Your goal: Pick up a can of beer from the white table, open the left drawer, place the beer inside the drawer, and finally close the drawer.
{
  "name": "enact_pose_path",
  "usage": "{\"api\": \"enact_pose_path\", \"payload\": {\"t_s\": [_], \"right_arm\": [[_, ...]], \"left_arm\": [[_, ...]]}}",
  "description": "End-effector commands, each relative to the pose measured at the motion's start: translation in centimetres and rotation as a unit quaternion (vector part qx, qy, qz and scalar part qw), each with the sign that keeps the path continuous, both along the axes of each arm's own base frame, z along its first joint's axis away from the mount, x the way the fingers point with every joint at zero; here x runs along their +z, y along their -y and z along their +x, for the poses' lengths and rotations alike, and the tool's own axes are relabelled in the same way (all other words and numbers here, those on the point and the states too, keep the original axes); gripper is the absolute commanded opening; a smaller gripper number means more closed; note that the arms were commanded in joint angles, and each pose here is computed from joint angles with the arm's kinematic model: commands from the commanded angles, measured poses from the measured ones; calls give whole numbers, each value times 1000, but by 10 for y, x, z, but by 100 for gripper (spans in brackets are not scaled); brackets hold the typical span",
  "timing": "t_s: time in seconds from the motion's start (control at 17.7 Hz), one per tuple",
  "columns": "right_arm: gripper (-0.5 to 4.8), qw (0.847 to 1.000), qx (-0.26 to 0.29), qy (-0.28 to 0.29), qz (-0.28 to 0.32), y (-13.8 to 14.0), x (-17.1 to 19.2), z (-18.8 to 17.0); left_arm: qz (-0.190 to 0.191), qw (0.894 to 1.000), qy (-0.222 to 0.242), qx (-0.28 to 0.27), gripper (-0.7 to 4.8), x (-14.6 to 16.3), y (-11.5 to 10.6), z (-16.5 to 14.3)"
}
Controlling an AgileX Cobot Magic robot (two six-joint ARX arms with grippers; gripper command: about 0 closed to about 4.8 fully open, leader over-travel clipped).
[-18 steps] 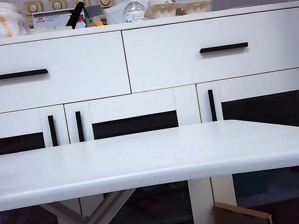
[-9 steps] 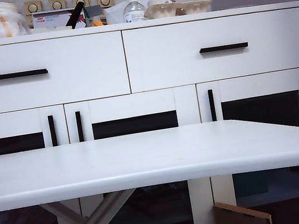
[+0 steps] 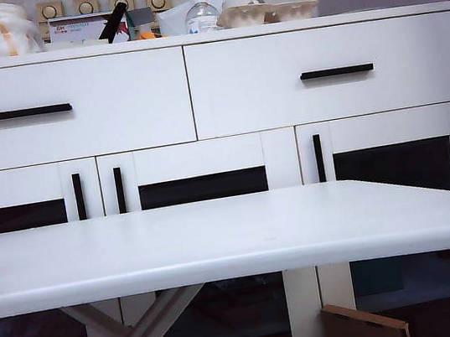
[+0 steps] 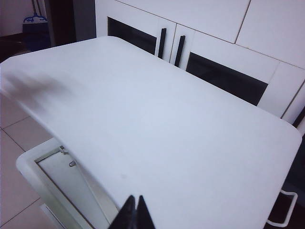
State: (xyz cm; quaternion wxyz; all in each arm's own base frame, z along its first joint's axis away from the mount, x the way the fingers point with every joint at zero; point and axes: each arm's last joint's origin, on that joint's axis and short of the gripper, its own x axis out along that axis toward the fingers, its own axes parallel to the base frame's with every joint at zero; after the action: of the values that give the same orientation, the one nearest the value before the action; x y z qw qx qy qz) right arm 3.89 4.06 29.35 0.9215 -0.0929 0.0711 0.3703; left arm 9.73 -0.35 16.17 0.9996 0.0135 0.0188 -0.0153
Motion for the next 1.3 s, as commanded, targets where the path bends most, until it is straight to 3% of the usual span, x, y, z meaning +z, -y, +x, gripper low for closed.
{"api": "enact_pose_path", "payload": {"t_s": [0.06, 0.39, 0.51, 0.62, 0.68, 0.79, 1.02, 1.3], "right_arm": [[-5, 1000, 2, 6, 9, 0, 3, 0], [-5, 1000, 1, 6, 9, 0, 2, 0], [-5, 997, -67, 24, 5, 2, 0, 4], [-5, 979, -186, 67, 42, 1, -8, 19], [-5, 959, -240, 117, 95, 1, -16, 33], [-5, 933, -285, 172, 135, 6, -33, 47], [-5, 927, -333, 146, 93, 15, -70, 59], [-5, 920, -351, 130, 118, 22, -105, 53]], "left_arm": [[0, 1000, 5, -1, -5, 2, 0, 0], [0, 1000, 5, -2, -5, 2, 0, 0], [0, 1000, 5, -1, -5, 2, 0, 0], [0, 1000, 5, -2, -5, 1, 0, 0], [0, 1000, 4, -3, -5, 1, 0, 0], [0, 1000, 3, -3, -5, 1, 0, 0], [0, 1000, 3, -4, -5, 1, 0, 0], [0, 1000, 0, -5, -5, 1, 0, 0]]}}
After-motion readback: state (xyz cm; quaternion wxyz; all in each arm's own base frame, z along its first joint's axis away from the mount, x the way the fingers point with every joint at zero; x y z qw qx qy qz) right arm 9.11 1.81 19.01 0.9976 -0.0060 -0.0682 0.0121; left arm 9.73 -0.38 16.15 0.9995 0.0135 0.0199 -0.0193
